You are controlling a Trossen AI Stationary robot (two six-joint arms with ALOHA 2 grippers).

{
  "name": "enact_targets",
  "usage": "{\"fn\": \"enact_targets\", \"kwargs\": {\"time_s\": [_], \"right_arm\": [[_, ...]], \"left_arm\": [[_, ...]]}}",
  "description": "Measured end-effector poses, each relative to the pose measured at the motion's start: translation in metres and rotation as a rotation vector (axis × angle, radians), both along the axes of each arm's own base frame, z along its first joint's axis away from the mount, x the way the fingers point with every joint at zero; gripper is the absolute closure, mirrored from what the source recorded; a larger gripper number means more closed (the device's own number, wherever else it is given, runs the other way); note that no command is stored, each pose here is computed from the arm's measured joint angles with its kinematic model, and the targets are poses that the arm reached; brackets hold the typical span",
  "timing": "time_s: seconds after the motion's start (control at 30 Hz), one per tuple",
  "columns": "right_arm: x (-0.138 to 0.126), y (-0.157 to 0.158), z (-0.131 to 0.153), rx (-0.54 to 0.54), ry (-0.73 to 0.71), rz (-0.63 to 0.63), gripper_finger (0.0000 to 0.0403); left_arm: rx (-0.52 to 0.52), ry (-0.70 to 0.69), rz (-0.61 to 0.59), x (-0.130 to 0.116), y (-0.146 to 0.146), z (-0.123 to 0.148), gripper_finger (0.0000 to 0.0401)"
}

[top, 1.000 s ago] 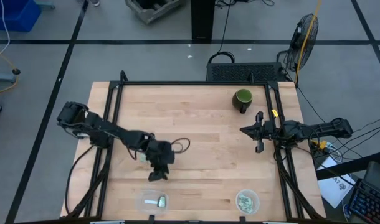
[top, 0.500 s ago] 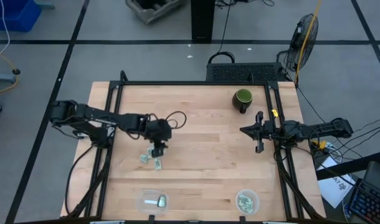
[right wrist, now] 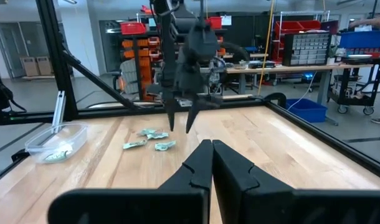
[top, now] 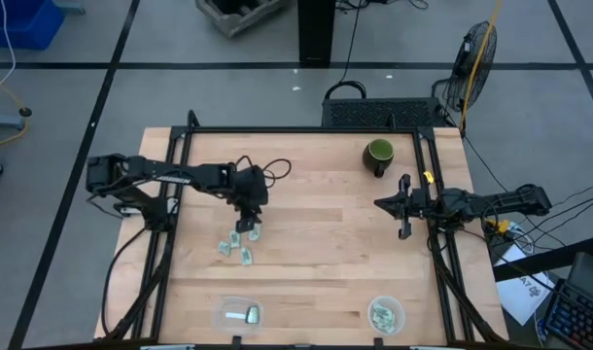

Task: Pick and place Stevia / Truvia into bins
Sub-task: Put the stevia packet into the left transparent container

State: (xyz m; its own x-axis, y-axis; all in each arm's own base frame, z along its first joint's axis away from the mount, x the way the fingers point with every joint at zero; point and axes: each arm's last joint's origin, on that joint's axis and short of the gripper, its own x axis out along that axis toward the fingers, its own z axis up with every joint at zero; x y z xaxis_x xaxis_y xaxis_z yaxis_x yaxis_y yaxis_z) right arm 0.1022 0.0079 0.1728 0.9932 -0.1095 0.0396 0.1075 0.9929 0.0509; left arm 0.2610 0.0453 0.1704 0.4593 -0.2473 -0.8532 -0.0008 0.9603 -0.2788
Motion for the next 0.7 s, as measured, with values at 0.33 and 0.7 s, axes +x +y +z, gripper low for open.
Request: {"fn": "enact_targets", "kwargs": {"time_s": [0.33,0.7], "right_arm": [[0.000,0.000,0.000,0.000,-0.001,-0.001,0.0399],[0.000,0.000,0.000,0.000,-0.001,0.000,0.0399]], "left_arm": [[-0.083,0.142,0.002,0.005,0.003,-0.034,0.0229],[-0.147,0.161,-0.013,0.005,0.002,-0.038,0.0229]]}}
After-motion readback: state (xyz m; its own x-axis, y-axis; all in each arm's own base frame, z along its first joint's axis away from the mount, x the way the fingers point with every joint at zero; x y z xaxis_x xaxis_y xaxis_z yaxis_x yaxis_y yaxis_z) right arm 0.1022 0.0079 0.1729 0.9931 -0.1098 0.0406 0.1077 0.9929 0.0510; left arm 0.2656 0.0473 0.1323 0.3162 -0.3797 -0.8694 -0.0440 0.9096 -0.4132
